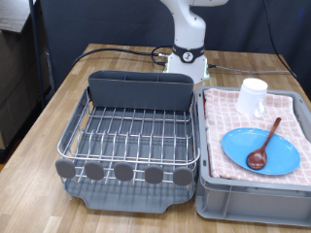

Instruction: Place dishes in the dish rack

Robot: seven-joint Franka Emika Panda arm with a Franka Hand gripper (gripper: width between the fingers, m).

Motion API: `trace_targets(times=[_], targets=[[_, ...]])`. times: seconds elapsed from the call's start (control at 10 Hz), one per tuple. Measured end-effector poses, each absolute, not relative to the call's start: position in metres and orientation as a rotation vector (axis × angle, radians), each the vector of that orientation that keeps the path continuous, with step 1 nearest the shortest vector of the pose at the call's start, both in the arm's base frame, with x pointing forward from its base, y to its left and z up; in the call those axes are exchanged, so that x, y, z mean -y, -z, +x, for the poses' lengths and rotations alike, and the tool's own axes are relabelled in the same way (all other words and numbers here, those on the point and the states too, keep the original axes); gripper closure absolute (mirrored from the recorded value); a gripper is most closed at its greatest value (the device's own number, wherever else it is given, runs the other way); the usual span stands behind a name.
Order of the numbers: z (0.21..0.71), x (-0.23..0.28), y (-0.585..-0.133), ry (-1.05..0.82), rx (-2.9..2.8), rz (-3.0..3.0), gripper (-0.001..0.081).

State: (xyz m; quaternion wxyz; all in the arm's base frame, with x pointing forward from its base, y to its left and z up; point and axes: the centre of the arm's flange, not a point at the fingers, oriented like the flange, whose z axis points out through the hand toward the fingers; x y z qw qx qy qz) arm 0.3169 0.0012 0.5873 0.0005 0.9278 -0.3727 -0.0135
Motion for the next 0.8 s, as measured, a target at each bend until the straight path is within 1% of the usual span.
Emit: trace_targets(times=[0.2,0.4,0.8], targets=[[0.318,-0.007,-0.587,0.031,1.185,2.900,0.0003],[0.323,-0.026,-0.586,-0.008,1.235,2.856,0.0003],[0.358,-0.066,-0.571,-0.056,1.371,2.802,0.0003]])
